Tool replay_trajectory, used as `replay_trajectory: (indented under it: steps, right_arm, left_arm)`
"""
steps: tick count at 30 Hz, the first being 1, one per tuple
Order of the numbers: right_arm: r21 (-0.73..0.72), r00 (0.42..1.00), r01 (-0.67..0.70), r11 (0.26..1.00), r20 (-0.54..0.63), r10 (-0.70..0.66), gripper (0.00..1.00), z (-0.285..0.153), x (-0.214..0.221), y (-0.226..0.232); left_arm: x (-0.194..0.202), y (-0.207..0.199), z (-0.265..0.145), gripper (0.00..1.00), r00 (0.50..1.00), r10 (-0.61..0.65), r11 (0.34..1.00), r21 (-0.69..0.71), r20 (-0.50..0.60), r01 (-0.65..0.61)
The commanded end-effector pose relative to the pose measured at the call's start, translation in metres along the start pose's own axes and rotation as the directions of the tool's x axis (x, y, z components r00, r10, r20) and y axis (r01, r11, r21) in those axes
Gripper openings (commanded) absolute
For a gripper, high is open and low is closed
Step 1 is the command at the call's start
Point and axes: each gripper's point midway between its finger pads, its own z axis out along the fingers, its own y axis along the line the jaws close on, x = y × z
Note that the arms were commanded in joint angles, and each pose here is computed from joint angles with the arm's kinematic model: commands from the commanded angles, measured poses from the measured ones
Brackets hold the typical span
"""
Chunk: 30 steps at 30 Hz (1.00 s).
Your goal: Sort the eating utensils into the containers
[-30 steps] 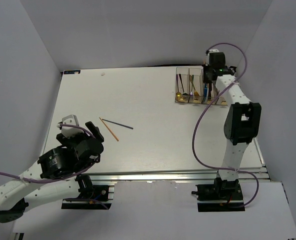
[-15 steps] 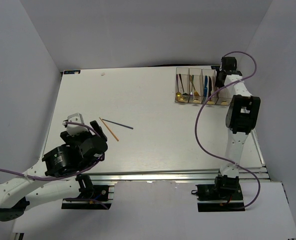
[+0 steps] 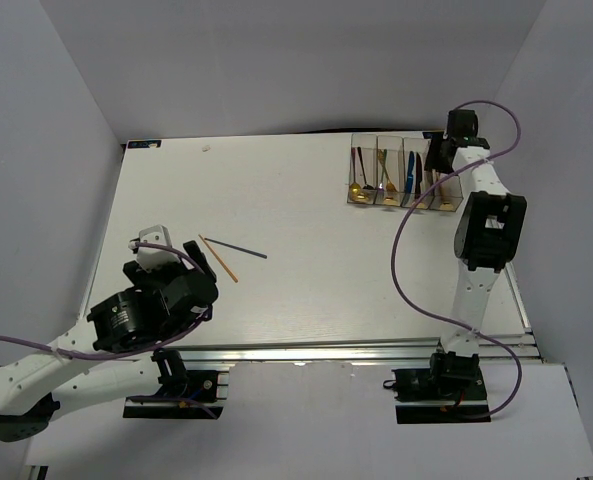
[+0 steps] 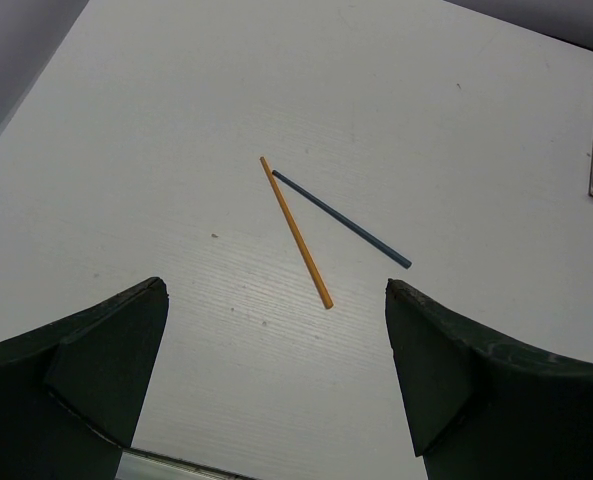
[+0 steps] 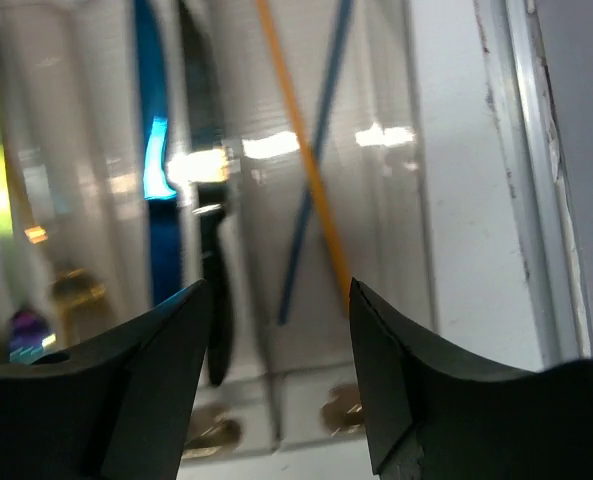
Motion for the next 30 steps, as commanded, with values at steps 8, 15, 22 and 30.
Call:
replay_trajectory:
  steps: [8,15,22,30]
  right_arm:
    - [-0.550,0.793,0.607,0.573,0.373,-0.482,0.61,-0.195,0.109,0.341]
    - [-0.628,0.628,0.717,0.303,0.393,-0.672,0.51,-0.202,0.215,0.456]
    - [-0.584,0.562,0.756,0.295,0.349,-0.750,0.48,-0.181,0.262,0.462]
    - [-0.601,0.586,0.724,0.338,0.278,-0.761,0.46,-0.179,0.295,0.437]
  left_arm:
    - [-0.005,0.006,0.000,0.98,0.999,-0.027,0.999,-0.025,0.021,0.028]
    - [-0.006,0.009,0.000,0.98,0.999,-0.040,0.999,-0.031,0.026,0.041]
    - [-0.007,0.010,-0.001,0.98,0.999,-0.046,0.998,-0.029,0.027,0.047]
    - [-0.005,0.008,0.000,0.98,0.999,-0.034,0.999,-0.032,0.024,0.035]
